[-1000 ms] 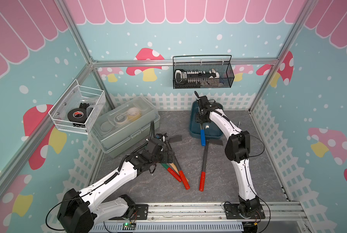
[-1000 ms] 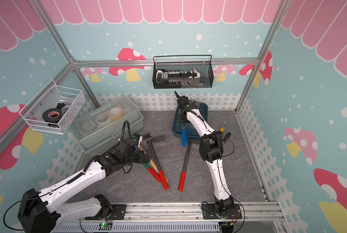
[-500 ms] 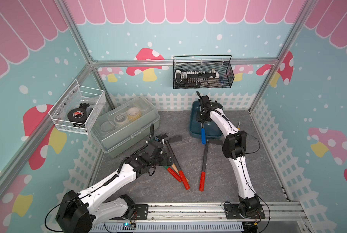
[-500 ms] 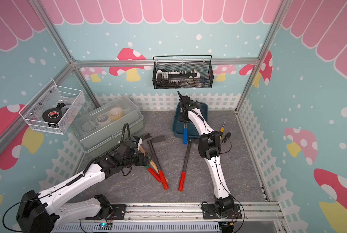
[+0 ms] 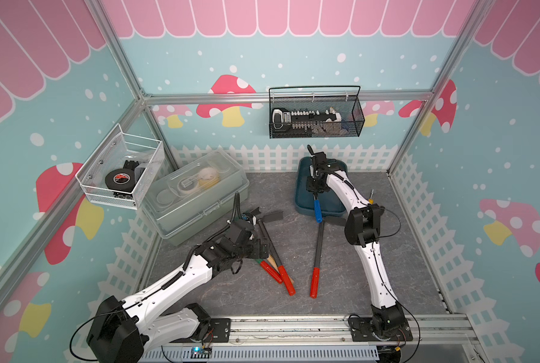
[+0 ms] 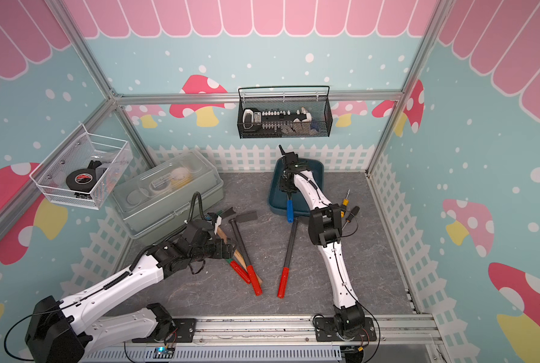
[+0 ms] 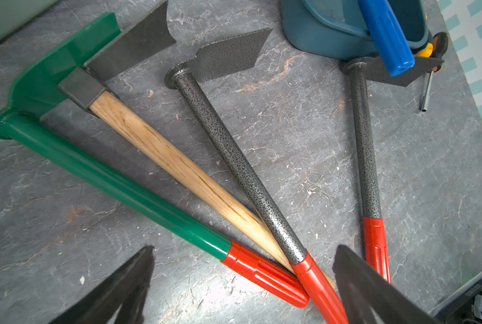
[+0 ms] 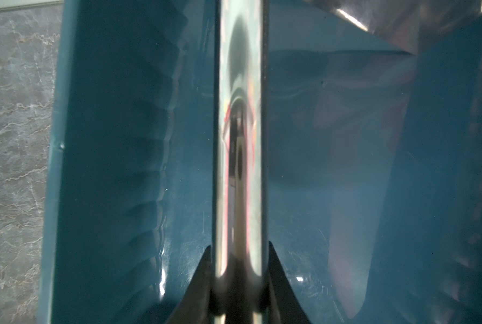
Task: Put the small hoe into the storage box
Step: Place the hoe in the storage box.
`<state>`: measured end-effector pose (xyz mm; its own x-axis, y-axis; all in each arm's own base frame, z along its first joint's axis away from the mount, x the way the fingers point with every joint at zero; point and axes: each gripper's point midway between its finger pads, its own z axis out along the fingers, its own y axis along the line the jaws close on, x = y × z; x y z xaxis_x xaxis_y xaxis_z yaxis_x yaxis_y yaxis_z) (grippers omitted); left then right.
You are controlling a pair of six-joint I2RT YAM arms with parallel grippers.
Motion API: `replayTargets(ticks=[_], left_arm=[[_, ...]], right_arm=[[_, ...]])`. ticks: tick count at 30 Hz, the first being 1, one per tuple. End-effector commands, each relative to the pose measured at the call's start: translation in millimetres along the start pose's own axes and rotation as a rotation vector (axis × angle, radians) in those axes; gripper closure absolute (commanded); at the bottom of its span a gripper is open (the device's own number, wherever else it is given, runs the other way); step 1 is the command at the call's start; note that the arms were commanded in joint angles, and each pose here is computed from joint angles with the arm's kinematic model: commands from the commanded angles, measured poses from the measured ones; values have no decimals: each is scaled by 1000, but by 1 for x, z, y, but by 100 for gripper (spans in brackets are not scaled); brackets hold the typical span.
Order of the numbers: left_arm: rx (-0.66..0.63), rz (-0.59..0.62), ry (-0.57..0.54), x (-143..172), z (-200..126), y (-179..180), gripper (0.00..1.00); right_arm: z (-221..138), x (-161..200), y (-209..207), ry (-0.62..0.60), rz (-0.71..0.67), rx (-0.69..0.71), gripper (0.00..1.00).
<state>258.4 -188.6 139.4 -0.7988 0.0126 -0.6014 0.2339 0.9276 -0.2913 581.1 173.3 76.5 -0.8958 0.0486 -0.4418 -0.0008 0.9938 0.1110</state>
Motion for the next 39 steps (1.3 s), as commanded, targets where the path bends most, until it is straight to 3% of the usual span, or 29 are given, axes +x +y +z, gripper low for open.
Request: replayTargets(ticks=[1,4,11,18,21,28,39], left_arm=[[7,-6,15,2,1,-4,1],[6,-2,17,1,3,-4,1],[10,-1,29,-1,6,-7,1],[9,-3,37,0,11,-8,1],[7,-3,39,-1,13,-9,1],[4,-3,36,-6,19,-11,1],[0,-28,26,-12,25,-13,1]], right_arm=[[12,-8,-8,-29,-20,19,87],[16,-11,-10,-44,-26,33,84],[21,-22,-1,-90,-21,-13,59],[11,-30,-1,-121,-26,-10,46],[-10,-40,-2,-161,-47,3,36],[-65,-41,-8,-216,-59,15,24],[-128,21,-17,-236,-44,32,19]])
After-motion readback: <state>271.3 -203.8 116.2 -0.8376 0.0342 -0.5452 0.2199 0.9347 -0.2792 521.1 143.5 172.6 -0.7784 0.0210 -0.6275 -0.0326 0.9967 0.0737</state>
